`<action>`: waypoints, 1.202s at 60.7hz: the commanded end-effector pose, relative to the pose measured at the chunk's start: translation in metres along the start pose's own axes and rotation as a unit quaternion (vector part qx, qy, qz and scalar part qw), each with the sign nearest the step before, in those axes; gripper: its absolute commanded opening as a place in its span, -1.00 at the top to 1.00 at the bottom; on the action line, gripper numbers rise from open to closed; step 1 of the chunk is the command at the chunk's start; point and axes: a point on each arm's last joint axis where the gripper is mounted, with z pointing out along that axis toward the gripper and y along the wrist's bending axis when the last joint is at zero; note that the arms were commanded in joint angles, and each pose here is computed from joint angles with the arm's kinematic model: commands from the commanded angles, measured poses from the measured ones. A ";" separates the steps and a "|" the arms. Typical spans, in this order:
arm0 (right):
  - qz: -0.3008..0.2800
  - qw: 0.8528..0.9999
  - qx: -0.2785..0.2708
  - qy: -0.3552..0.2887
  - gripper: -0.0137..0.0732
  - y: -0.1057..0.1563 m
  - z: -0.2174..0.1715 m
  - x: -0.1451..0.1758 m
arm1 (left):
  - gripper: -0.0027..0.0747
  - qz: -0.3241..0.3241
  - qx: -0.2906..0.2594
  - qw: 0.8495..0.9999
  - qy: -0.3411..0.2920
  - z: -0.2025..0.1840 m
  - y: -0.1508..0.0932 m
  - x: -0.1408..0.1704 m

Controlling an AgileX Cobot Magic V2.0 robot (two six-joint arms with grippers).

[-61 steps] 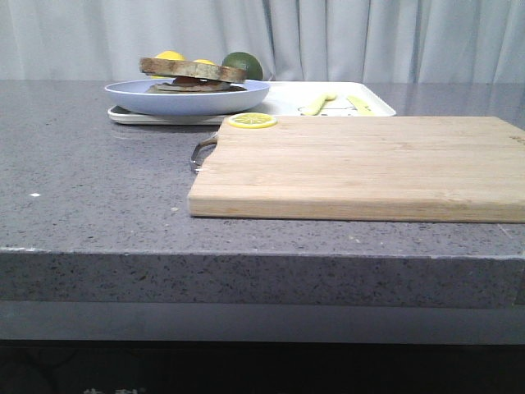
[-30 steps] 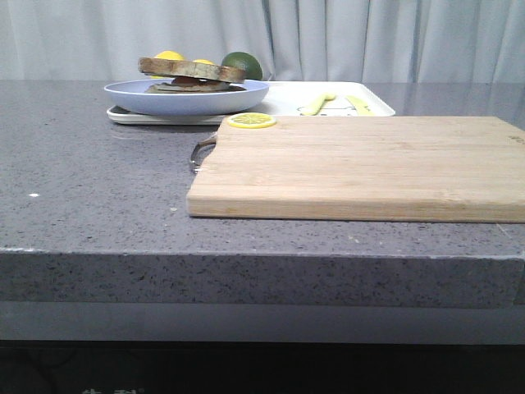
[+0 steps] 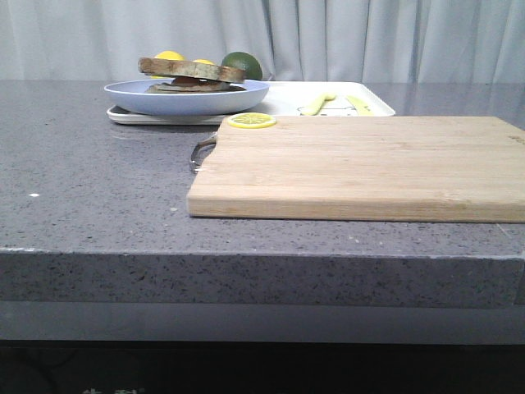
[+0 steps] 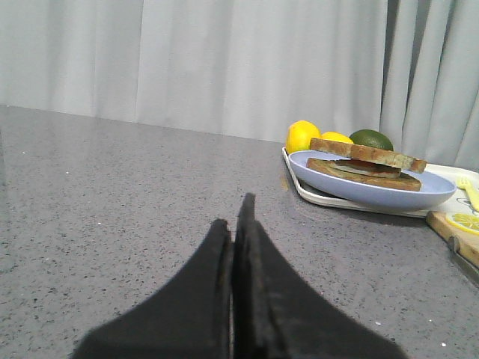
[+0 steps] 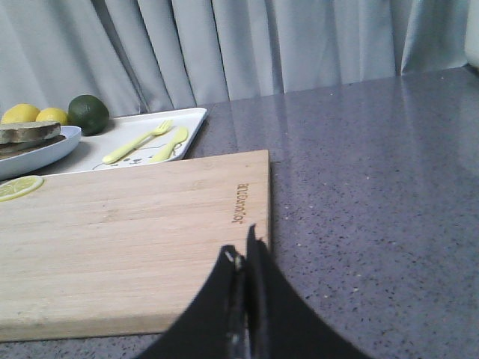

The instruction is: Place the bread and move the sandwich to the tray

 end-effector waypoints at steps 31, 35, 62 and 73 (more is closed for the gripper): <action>-0.042 0.997 -0.007 -0.061 0.85 0.002 -0.002 -0.011 | 0.98 -0.003 0.005 0.998 -0.055 -0.002 -0.001 -0.009; -0.054 0.997 -0.006 -0.061 0.85 0.002 -0.002 -0.011 | 0.98 -0.003 0.005 0.998 -0.055 -0.002 -0.001 -0.009; -0.057 0.996 -0.005 -0.062 0.85 0.002 -0.002 -0.011 | 0.98 -0.003 0.005 0.998 -0.055 -0.002 -0.001 -0.009; -0.054 0.997 -0.005 -0.061 0.85 0.002 -0.002 -0.011 | 0.98 -0.003 0.005 0.998 -0.055 -0.002 -0.001 -0.009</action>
